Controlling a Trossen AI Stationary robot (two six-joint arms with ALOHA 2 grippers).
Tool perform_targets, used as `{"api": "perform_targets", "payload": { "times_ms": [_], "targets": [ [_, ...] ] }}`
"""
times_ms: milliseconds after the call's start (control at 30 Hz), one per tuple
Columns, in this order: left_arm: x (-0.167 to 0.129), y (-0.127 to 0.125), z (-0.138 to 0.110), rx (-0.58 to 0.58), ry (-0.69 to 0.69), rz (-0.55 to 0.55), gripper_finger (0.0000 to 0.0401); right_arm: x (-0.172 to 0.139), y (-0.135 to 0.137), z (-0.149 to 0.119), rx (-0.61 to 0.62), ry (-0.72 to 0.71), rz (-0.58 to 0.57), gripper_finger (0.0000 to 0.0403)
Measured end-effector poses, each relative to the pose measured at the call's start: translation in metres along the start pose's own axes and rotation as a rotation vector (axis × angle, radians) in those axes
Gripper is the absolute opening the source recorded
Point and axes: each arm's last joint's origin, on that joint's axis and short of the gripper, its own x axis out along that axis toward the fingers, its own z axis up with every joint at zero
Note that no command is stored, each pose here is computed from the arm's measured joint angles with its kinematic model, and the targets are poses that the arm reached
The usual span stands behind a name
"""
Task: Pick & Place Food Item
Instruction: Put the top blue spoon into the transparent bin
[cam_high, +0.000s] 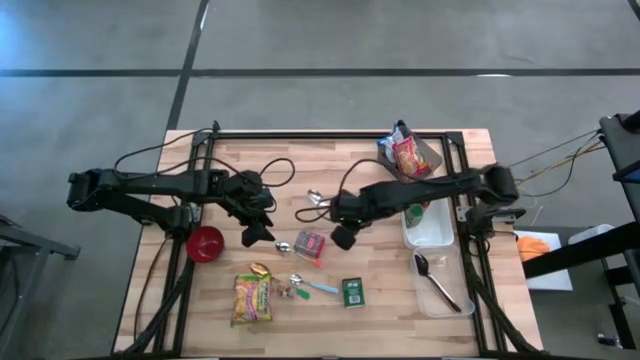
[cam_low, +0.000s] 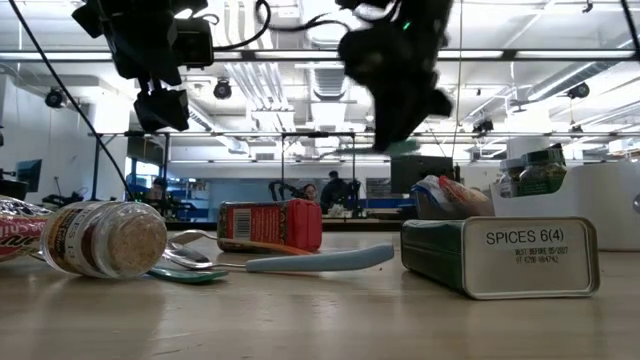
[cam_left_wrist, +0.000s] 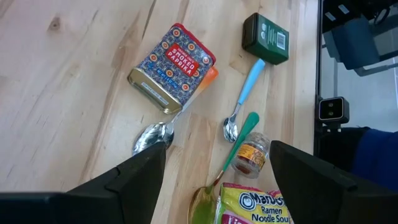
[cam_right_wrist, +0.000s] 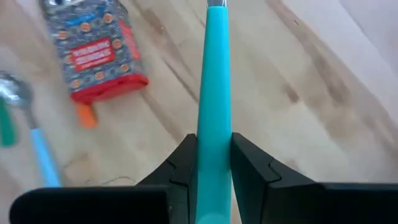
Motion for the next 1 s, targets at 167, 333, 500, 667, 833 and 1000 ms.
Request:
{"api": "perform_targets", "payload": {
  "times_ms": [167, 333, 500, 667, 833, 1000],
  "targets": [
    [0.000, 0.000, 0.000, -0.042, -0.002, -0.001, 0.0289, -0.042, -0.006, -0.029, 0.123, -0.002, 0.061, 0.0059],
    [0.000, -0.001, 0.001, -0.099, -0.012, -0.006, 0.0289, -0.077, -0.012, -0.073, 0.231, 0.016, 0.157, 0.0059],
    [-0.001, -0.001, 0.002, -0.132, -0.014, -0.007, 0.0289, -0.095, -0.017, -0.120, 0.260, 0.045, 0.217, 0.0059],
    [-0.001, -0.001, 0.002, -0.134, -0.014, -0.008, 0.0289, -0.106, -0.024, -0.164, 0.341, 0.012, 0.242, 0.0059],
    [-0.001, 0.000, 0.002, -0.162, -0.016, -0.007, 0.0289, -0.110, -0.031, -0.198, 0.417, -0.019, 0.261, 0.0059],
    [-0.001, 0.000, 0.003, -0.201, -0.026, -0.010, 0.0289, -0.112, -0.032, -0.223, 0.426, 0.014, 0.256, 0.0059]
  ]
}}
